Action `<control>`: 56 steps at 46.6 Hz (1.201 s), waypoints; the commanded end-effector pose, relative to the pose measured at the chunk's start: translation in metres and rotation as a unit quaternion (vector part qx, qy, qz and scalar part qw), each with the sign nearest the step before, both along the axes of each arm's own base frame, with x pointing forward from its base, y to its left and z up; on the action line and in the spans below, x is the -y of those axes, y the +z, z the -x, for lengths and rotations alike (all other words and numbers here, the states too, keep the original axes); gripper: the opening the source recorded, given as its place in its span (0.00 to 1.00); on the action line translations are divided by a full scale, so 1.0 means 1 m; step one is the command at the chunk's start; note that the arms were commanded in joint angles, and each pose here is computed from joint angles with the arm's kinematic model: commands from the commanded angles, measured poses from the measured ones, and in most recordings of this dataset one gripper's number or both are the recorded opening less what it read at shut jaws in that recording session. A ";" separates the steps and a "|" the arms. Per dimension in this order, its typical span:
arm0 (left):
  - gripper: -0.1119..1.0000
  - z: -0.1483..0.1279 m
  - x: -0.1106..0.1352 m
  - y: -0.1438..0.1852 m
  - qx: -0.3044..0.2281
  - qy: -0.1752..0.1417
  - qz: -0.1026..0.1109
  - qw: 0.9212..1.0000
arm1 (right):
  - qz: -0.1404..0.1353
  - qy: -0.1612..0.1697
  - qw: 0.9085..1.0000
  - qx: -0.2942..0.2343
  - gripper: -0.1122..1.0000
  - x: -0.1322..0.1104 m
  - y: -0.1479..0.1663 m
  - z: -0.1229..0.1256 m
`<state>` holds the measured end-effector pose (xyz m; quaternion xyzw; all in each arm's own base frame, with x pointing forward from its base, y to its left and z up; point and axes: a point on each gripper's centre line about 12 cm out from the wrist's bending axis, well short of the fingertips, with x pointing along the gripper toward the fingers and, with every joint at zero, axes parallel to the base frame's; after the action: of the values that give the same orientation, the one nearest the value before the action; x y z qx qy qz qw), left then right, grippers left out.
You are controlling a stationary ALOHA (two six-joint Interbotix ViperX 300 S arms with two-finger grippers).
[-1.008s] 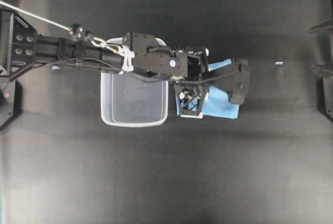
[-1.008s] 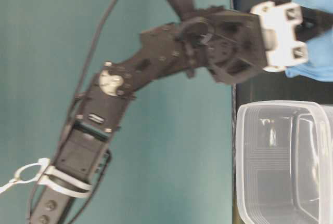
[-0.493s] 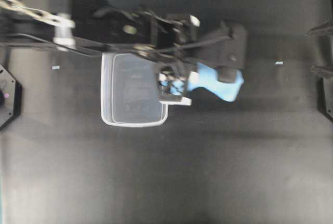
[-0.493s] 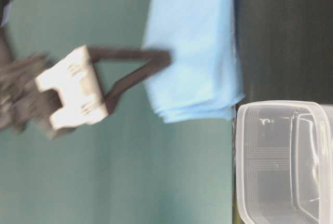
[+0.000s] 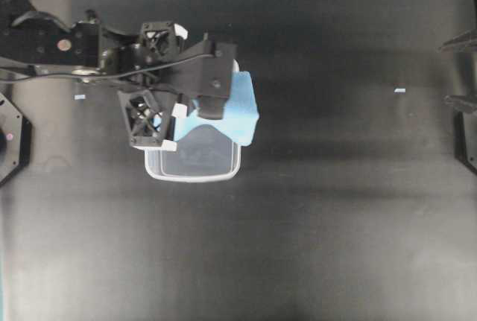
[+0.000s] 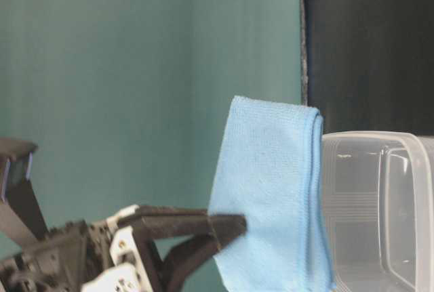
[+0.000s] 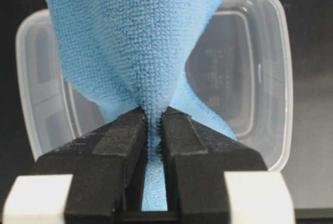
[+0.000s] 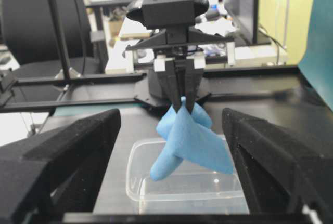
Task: Place the blue towel into the container with the left arm.
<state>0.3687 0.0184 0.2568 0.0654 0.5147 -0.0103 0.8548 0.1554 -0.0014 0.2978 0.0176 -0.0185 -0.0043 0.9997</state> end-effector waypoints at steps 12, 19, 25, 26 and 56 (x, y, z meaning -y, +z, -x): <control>0.15 0.006 -0.008 -0.001 0.014 0.009 -0.003 1.000 | -0.001 0.000 1.000 0.004 0.79 0.000 0.003 -0.001; 0.16 0.006 -0.012 -0.006 0.014 0.015 -0.002 1.000 | -0.001 0.000 1.000 0.005 0.79 0.000 0.004 -0.001; 0.39 0.008 -0.013 -0.008 0.012 0.019 0.000 1.000 | -0.001 0.000 1.000 0.005 0.79 0.000 0.004 -0.001; 0.46 0.009 -0.012 -0.009 0.012 0.019 0.000 1.000 | -0.001 0.000 1.000 0.005 0.79 0.000 0.004 -0.001; 0.84 0.077 0.005 0.091 0.235 0.018 0.013 0.972 | 0.000 0.000 1.000 0.004 0.79 0.000 0.002 0.000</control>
<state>0.3065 0.0171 0.3336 0.0413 0.3451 0.0171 0.9375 0.1543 -0.0014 0.2989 0.0168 -0.0223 -0.0042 0.9996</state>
